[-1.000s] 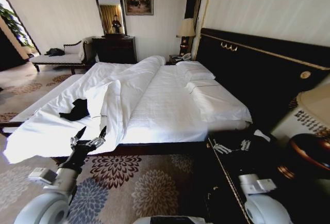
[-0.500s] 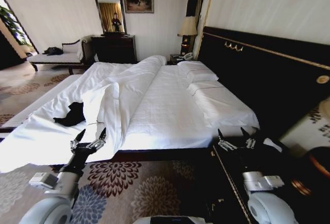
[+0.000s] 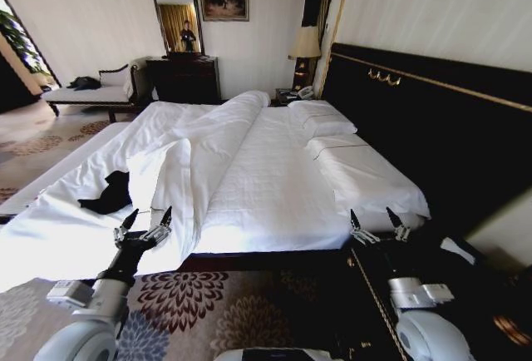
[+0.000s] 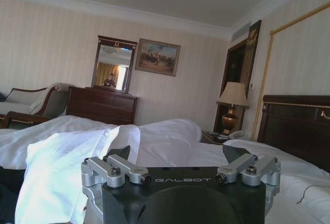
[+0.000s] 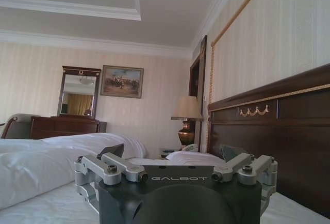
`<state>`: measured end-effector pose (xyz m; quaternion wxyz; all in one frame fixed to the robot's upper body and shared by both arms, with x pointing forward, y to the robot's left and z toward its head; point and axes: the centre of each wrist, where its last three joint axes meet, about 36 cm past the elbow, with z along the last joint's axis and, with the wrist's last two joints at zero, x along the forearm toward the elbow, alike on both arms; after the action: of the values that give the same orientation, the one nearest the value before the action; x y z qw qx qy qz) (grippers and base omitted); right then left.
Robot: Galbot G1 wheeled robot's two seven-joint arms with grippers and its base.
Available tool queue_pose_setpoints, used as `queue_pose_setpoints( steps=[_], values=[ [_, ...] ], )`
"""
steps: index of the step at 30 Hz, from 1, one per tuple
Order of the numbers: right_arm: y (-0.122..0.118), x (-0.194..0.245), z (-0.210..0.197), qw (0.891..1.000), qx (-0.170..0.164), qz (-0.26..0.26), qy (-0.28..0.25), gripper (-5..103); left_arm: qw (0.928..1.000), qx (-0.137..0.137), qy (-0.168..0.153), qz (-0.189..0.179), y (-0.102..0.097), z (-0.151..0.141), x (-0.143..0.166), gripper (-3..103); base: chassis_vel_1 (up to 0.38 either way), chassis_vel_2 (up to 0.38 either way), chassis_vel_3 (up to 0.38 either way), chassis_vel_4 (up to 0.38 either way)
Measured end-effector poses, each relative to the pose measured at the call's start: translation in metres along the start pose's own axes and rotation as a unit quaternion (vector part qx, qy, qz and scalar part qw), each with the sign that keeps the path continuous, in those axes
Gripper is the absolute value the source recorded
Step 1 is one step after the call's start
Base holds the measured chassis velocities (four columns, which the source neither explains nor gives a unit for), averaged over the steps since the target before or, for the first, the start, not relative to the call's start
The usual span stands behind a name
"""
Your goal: Fold the clothes on the bed.
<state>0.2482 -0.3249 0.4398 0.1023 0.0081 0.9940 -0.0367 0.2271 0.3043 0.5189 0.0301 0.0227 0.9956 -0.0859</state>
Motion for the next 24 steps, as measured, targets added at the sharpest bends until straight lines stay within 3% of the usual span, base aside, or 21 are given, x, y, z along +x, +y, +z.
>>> queue_pose_setpoints(
  steps=[11, 24],
  values=[
    [0.001, 0.0021, 0.0, 1.0, 0.003, -0.004, -0.001, 100, 1.0, 0.002, -0.001, -0.002, 0.0018, 0.0022, -0.0019, 100, -0.103, 0.114, 0.11, -0.105],
    [0.004, 0.0042, 0.0049, 1.0, 0.008, -0.006, 0.001, 100, 1.0, 0.001, -0.005, -0.001, 0.0055, 0.004, -0.0073, 100, -0.029, 0.012, 0.023, -0.025]
  ],
)
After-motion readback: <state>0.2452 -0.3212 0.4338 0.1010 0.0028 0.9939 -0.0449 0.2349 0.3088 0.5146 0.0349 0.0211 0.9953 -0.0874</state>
